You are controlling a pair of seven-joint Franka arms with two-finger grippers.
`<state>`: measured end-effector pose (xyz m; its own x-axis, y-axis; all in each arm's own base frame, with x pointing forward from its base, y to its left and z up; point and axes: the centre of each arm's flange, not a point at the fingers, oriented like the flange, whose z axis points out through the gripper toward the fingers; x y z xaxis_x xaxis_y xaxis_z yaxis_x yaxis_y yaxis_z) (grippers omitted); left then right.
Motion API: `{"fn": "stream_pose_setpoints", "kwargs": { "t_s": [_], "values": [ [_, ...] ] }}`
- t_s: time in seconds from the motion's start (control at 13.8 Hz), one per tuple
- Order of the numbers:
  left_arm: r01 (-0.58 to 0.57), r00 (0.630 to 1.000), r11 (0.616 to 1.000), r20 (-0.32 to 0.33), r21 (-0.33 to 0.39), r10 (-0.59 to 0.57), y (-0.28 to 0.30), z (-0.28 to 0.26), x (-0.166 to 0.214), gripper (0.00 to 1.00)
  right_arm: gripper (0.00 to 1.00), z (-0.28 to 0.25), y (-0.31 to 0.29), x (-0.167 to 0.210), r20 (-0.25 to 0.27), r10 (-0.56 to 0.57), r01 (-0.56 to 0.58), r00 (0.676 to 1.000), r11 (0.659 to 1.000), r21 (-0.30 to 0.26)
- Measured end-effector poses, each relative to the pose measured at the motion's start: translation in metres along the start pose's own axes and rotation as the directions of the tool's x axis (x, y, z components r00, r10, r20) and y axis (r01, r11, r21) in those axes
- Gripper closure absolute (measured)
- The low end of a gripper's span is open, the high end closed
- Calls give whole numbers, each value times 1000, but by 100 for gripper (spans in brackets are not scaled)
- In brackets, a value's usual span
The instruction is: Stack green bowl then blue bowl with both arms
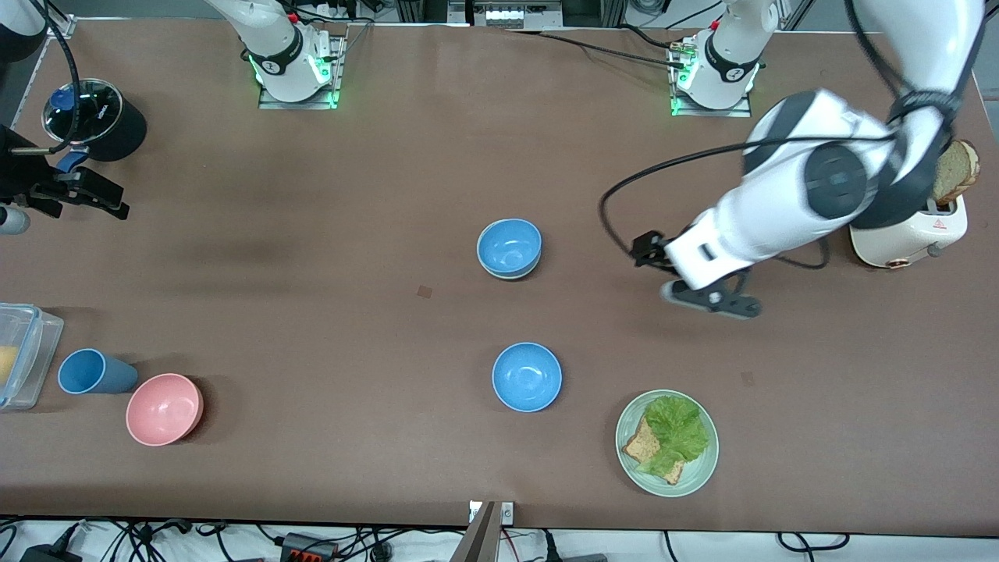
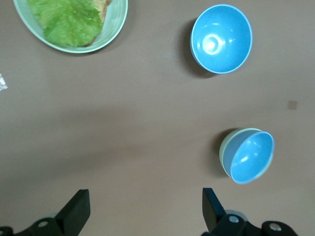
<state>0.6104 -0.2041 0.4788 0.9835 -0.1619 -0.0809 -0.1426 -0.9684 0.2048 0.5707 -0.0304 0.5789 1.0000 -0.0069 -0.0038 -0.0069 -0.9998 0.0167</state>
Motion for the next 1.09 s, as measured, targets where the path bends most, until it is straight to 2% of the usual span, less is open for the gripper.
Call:
{"fn": "stream_pose_setpoints", "kwargs": {
  "t_s": [0.14,0.43,0.58,0.72,0.87,1.09],
  "values": [
    [21,1000,1000,-18,15,-21,-25,-24,-24,0,0,0,0,0,0,0,0,1000,1000,0],
    [102,994,988,-62,119,-95,-48,-51,-76,0,0,0,0,0,0,0,0,1000,1000,0],
    [169,984,977,-83,131,-159,-81,-63,-89,0,0,0,0,0,0,0,0,1000,1000,0],
    [215,976,967,-65,136,-208,-110,-67,-101,0,0,0,0,0,0,0,0,1000,1000,0],
    [236,972,962,-46,138,-232,-121,-70,-109,0,0,0,0,0,0,0,0,1000,1000,0],
    [265,964,955,-68,131,-258,-135,-82,-112,0,0,0,0,0,0,0,0,1000,1000,0]
  ]
}}
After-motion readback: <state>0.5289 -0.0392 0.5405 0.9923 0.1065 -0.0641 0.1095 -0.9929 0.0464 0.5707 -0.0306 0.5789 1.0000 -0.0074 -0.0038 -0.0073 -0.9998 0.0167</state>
